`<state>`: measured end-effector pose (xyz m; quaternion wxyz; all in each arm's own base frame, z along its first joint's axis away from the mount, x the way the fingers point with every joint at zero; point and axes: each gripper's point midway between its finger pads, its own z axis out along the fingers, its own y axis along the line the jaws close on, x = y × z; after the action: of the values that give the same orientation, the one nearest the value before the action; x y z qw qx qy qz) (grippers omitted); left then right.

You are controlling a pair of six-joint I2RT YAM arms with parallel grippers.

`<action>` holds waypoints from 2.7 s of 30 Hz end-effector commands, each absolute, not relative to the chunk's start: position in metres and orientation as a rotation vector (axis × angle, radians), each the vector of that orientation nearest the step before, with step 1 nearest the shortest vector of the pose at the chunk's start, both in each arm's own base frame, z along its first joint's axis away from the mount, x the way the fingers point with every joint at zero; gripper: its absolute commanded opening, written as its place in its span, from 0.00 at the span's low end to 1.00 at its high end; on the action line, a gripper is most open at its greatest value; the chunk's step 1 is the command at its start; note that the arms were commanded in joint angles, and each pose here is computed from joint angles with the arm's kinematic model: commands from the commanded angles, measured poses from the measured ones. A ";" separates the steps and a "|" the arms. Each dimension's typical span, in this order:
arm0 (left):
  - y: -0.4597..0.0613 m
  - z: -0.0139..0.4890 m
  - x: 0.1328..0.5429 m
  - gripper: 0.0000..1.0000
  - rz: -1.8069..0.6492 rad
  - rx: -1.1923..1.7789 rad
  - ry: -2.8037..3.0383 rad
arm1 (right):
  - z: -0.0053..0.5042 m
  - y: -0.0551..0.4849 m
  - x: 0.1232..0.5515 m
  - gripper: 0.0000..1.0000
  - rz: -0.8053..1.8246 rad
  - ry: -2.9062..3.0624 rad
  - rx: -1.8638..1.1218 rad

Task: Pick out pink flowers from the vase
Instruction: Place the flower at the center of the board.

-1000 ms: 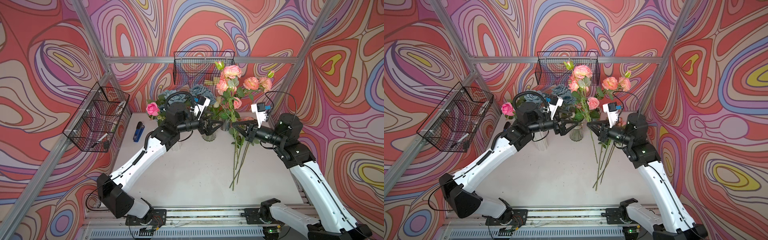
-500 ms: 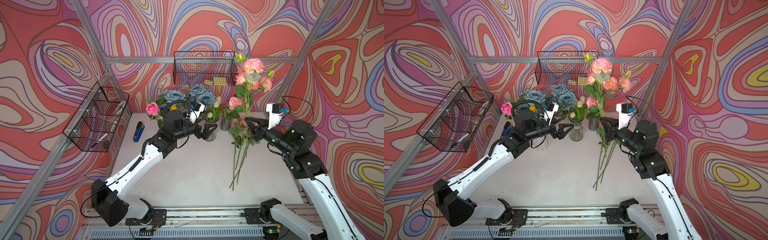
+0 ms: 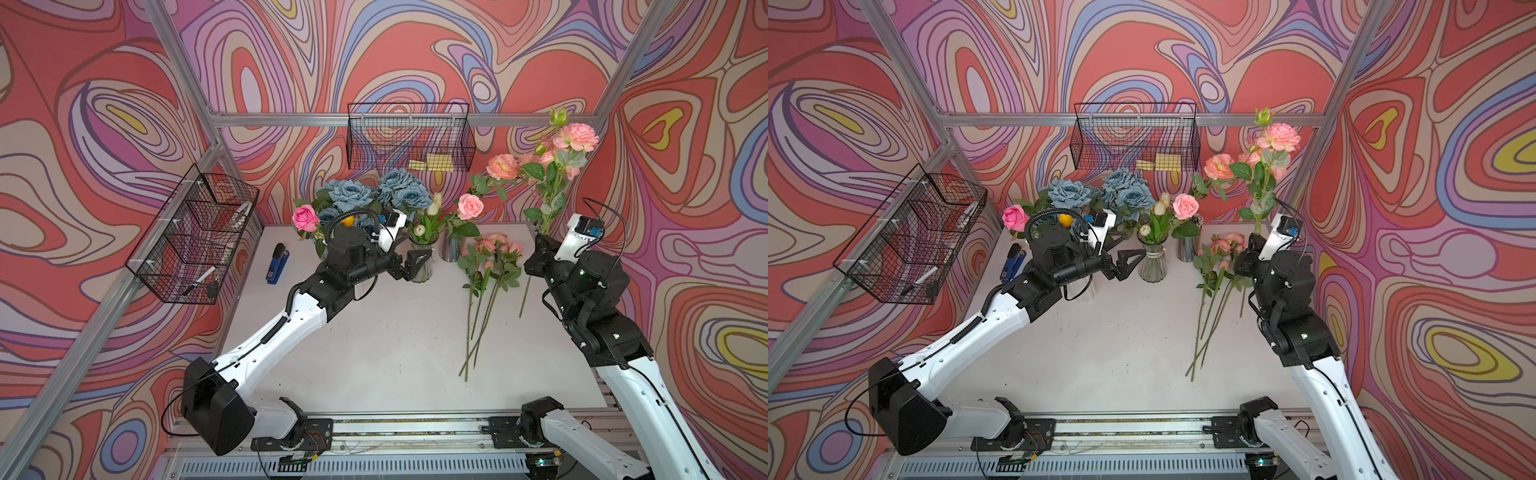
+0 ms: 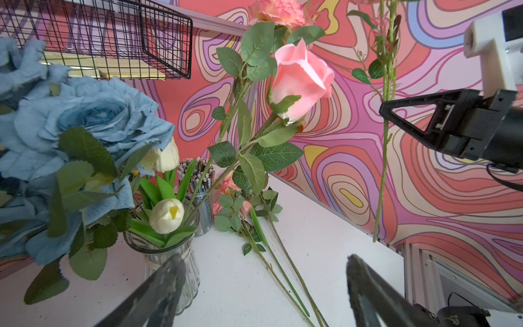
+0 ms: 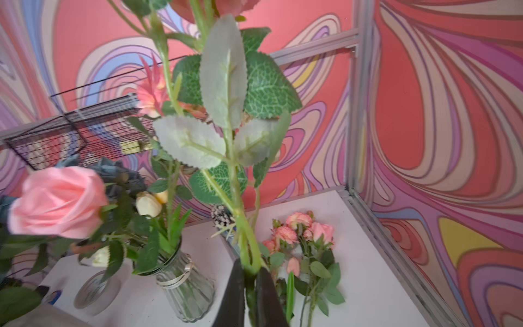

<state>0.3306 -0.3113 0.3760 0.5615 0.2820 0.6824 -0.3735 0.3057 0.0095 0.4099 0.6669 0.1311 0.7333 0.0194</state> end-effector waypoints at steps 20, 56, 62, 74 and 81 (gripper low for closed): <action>-0.330 0.358 0.336 0.89 -0.566 0.625 1.513 | 0.312 -0.032 0.334 0.00 -0.192 1.900 0.532; -0.339 0.356 0.374 0.90 -0.352 0.531 1.368 | 0.146 0.022 0.399 0.00 0.404 2.304 0.505; -0.352 0.356 0.377 0.90 -0.346 0.562 1.305 | 0.128 0.023 0.405 0.00 0.505 2.309 0.545; -0.374 0.352 0.389 0.86 -0.314 0.604 1.195 | 0.097 0.019 0.407 0.00 0.560 2.344 0.613; -0.384 0.351 0.394 0.83 -0.328 0.592 1.148 | 0.080 0.022 0.405 0.00 0.590 2.373 0.643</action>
<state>0.3978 -0.3786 0.3194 0.7498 0.2866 0.5795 -0.1409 0.4040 0.0221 0.0874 0.3057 0.2363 0.8970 0.2149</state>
